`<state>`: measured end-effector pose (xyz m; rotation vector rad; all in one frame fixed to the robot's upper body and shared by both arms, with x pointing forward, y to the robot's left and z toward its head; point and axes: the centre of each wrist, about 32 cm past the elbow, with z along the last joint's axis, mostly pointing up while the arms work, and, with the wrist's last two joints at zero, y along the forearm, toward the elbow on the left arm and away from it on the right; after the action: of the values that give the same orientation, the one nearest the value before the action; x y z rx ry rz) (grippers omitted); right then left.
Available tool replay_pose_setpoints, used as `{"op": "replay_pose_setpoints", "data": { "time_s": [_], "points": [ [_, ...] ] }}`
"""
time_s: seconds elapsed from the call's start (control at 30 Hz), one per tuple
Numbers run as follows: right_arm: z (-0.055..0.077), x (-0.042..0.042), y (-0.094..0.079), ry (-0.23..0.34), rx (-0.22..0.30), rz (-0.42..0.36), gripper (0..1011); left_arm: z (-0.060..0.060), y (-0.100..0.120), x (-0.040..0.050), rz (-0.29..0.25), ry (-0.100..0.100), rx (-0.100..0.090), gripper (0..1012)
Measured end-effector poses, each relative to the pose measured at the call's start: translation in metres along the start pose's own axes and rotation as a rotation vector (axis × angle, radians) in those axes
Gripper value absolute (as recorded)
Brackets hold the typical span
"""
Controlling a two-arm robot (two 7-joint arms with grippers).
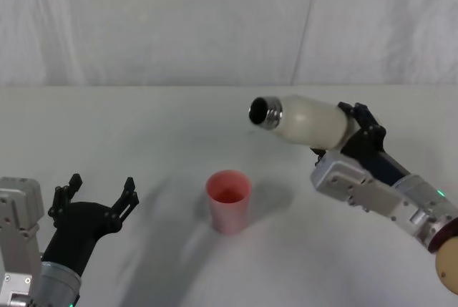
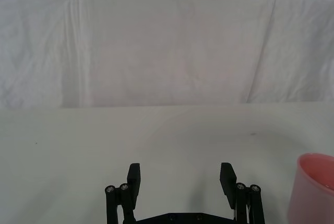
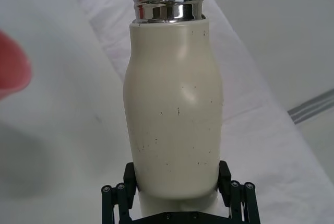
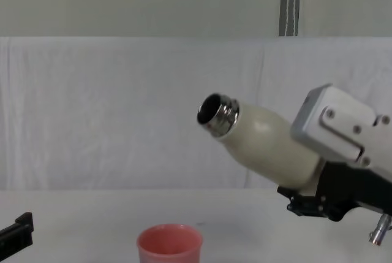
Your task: Grasp the thermos with one hand and pour water into the cup lid.
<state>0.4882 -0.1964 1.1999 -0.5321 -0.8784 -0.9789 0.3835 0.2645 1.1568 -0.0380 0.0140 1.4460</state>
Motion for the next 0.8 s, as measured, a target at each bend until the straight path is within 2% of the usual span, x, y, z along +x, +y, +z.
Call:
{"op": "replay_pose_setpoints", "data": {
  "time_s": [0.07, 0.1, 0.3, 0.47, 0.5, 0.63, 0.67, 0.8],
  "points": [
    [-0.001, 0.0016, 0.000, 0.044, 0.005, -0.007, 951, 0.000, 0.000, 0.0000, 0.000, 0.000, 0.000, 1001],
    [-0.001, 0.0016, 0.000, 0.044, 0.005, -0.007, 951, 0.000, 0.000, 0.0000, 0.000, 0.000, 0.000, 1001],
    [-0.004, 0.0046, -0.001, 0.169, 0.019, -0.028, 951, 0.000, 0.000, 0.0000, 0.000, 0.000, 0.000, 1001],
    [-0.009, 0.0055, -0.003, 0.317, 0.034, -0.049, 951, 0.000, 0.000, 0.0000, 0.000, 0.000, 0.000, 1001],
    [-0.009, 0.0055, -0.003, 0.317, 0.034, -0.049, 951, 0.000, 0.000, 0.0000, 0.000, 0.000, 0.000, 1001],
    [-0.012, 0.0050, -0.004, 0.420, 0.045, -0.061, 951, 0.000, 0.000, 0.0000, 0.000, 0.000, 0.000, 1001],
    [-0.012, 0.0050, -0.004, 0.420, 0.045, -0.061, 951, 0.000, 0.000, 0.0000, 0.000, 0.000, 0.000, 1001],
    [-0.015, 0.0042, -0.006, 0.510, 0.055, -0.073, 951, 0.000, 0.000, 0.0000, 0.000, 0.000, 0.000, 1001]
  ]
}}
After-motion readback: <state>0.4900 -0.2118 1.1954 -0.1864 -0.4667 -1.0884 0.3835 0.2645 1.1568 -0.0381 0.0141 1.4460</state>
